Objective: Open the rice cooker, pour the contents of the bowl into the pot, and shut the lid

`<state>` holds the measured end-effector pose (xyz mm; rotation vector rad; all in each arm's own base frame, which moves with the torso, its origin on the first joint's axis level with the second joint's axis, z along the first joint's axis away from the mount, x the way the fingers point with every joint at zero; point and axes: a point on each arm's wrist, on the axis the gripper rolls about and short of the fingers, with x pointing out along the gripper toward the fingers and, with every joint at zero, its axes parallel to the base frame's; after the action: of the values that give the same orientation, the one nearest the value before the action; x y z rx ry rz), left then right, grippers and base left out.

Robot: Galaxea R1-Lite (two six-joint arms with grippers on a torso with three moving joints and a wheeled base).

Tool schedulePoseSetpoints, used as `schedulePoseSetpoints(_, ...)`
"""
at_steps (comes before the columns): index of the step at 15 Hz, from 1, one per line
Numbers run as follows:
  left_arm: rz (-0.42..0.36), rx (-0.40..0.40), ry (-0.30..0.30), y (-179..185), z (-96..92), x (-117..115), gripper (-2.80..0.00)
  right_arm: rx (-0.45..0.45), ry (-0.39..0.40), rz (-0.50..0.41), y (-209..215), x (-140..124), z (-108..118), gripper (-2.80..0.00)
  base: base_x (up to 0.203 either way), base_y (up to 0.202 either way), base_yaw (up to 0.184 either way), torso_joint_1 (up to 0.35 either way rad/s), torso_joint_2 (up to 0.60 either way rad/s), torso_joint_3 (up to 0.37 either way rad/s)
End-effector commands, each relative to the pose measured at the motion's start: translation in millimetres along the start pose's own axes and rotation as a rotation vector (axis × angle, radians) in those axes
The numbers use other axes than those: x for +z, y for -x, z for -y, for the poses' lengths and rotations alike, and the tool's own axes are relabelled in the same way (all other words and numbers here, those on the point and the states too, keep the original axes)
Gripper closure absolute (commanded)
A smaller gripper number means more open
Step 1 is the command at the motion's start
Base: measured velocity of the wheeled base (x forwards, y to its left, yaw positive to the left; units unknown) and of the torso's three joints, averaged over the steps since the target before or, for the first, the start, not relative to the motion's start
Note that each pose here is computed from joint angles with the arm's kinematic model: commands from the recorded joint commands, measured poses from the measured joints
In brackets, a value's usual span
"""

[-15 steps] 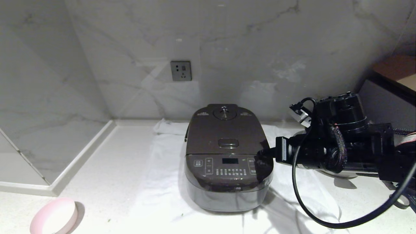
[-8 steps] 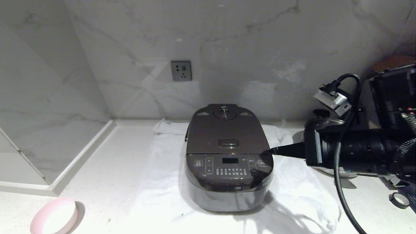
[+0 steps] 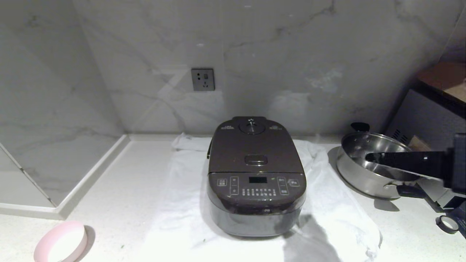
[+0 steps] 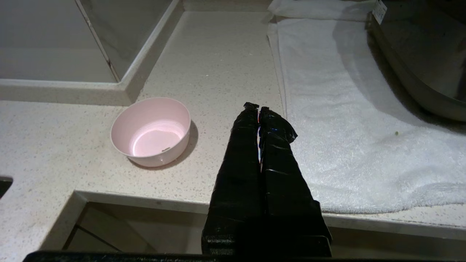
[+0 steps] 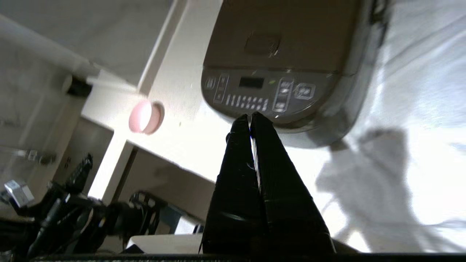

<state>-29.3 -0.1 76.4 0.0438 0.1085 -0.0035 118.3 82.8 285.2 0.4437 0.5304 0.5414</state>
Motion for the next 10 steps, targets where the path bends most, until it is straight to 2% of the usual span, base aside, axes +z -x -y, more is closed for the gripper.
schedulePoseSetpoints(1, 0.0, 0.0, 0.0, 0, 0.0, 0, 0.0, 0.017, 0.0, 0.139, 50, -2, 1, 0.0, 0.0, 0.0, 0.0, 0.0, 0.0, 0.0)
schedulePoseSetpoints(4, -0.001, -0.01, -0.049, 0, 0.4, 0, 0.0, -0.056, -0.001, 0.269, 85, -11, 12, 0.0, 0.0, 0.0, 0.0, 0.0, 0.0, 0.0)
schedulePoseSetpoints(6, -0.003, -0.01, -0.048, 0, 0.3, -1, 0.0, -0.097, 0.037, 0.333, 107, -25, 16, 0.0, 0.0, 0.0, 0.0, 0.0, 0.0, 0.0)
schedulePoseSetpoints(10, -0.001, -0.012, -0.046, 0, 0.3, 0, 0.0, -0.328, 0.085, 0.526, 146, -54, 24, 0.0, 0.0, 0.0, 0.0, 0.0, 0.0, 0.0)
